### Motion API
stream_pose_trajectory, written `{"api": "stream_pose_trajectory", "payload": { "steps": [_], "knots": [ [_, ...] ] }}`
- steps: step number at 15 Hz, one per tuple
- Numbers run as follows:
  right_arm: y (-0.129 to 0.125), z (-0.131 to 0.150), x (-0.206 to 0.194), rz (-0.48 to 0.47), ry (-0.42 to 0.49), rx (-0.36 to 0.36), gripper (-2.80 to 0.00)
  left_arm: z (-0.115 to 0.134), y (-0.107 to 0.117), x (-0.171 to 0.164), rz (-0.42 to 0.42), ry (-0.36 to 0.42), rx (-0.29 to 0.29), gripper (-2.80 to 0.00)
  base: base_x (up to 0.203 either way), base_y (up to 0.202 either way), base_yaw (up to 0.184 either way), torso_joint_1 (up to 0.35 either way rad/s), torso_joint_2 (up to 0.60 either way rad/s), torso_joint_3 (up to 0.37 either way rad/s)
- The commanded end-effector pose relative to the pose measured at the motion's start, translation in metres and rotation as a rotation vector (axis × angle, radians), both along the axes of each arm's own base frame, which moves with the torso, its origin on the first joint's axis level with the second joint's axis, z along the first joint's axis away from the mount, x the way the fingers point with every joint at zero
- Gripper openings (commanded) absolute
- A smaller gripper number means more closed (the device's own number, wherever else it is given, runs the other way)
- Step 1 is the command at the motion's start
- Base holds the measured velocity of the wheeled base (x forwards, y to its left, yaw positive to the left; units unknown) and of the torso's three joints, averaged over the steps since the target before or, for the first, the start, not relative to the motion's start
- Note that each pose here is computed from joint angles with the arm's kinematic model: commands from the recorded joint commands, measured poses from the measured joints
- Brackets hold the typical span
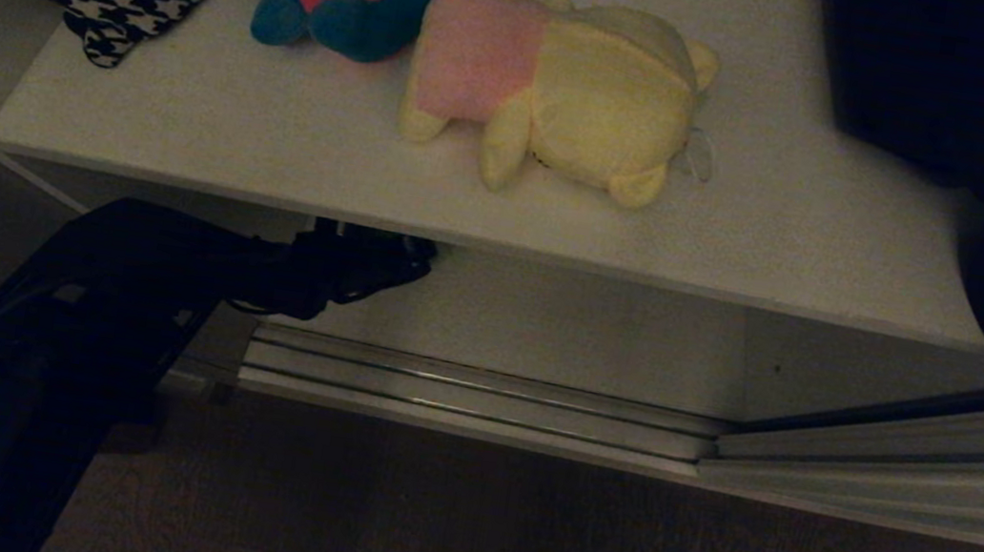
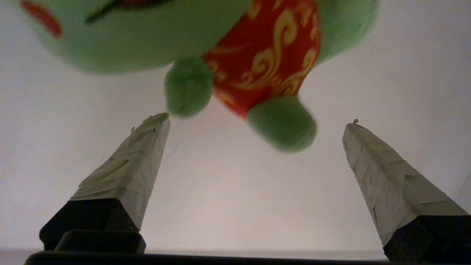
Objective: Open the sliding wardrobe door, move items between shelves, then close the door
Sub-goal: Place the green doll on the higher shelf
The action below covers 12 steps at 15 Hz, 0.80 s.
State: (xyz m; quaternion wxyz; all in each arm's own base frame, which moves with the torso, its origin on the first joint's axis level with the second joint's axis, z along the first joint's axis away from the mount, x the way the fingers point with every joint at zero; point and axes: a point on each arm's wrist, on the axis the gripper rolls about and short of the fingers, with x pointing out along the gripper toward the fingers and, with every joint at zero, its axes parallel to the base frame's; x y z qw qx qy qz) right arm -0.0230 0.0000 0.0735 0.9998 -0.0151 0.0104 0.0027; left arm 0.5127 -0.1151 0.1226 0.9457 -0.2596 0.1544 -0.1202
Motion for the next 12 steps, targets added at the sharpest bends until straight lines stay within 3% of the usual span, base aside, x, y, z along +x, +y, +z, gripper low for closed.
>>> {"api": "stream_pose_trajectory", "payload": {
  "steps": [1,12],
  "knots": [
    [0.000,0.000,0.000,0.001,-0.001,0.000,-2.80,0.002,-0.001,-0.001,0.000,0.014,-0.003,0.00,0.000,0.000,0.000,0.000,0.00,0.000],
    [0.000,0.000,0.000,0.001,-0.001,0.000,-2.80,-0.021,-0.001,0.008,0.002,0.036,-0.002,0.00,0.000,0.000,0.000,0.000,0.00,0.000]
  ]
}}
